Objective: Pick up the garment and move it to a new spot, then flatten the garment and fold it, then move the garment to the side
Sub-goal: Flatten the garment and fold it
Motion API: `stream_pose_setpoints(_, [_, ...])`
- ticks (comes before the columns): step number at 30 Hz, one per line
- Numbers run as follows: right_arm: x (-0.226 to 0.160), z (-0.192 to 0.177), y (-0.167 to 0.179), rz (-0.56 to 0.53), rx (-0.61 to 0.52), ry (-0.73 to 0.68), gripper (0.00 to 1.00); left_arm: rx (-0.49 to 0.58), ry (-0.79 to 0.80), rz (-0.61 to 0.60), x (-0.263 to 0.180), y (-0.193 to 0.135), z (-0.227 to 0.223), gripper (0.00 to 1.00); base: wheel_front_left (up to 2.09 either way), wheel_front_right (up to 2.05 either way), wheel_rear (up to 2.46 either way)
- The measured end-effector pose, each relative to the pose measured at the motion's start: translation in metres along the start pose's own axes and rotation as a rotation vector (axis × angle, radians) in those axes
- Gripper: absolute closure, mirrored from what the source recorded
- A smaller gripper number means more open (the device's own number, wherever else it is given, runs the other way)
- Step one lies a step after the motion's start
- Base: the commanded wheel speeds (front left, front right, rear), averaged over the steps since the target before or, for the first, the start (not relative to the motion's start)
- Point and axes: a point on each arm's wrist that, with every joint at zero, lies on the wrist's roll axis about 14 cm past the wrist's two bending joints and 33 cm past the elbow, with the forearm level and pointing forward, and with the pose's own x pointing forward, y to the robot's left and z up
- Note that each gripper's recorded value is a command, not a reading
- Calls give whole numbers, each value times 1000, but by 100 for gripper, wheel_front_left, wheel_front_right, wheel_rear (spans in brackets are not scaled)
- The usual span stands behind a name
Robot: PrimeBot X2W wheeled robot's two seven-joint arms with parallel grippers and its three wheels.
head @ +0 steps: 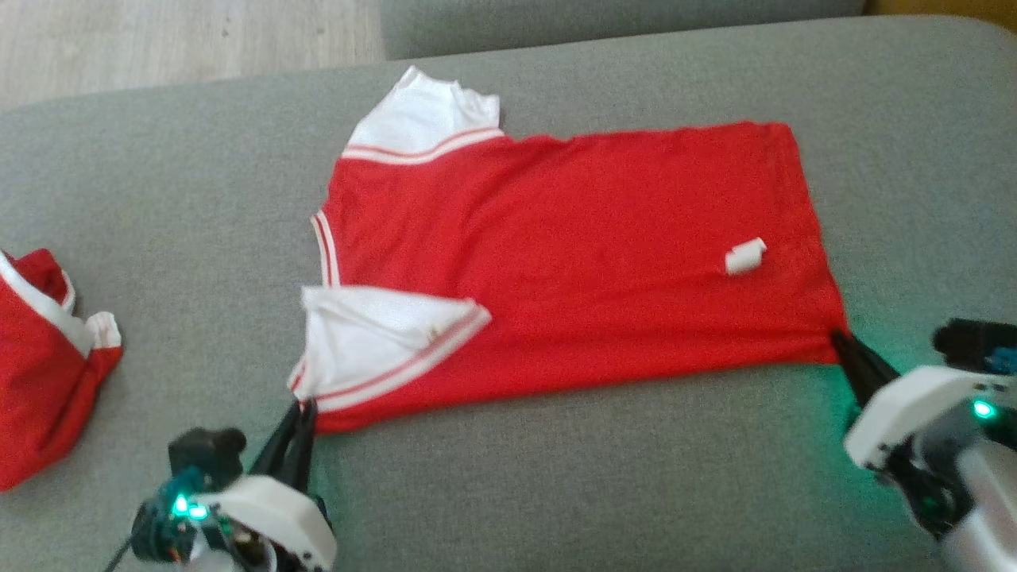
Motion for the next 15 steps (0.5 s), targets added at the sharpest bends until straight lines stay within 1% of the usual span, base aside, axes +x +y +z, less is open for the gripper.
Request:
stream_pose_setpoints(3, [-13, 0, -17, -28, -53, 12, 100, -10, 6, -8, -11, -5, -8, 100, 0, 0, 0])
stream_pose_setpoints(7, [-31, -14, -31, -50, -71, 67, 100, -38, 27, -26, -27, -18, -20, 100, 0, 0, 0])
stream_pose_setpoints(10, [-43, -25, -38, -60, -75, 106, 100, -59, 33, -23, -38, -22, -27, 100, 0, 0, 0])
stream_pose_setpoints(15, [-58, -35, -42, -70, -53, 127, 100, -82, 60, -21, -50, -28, -41, 100, 0, 0, 0])
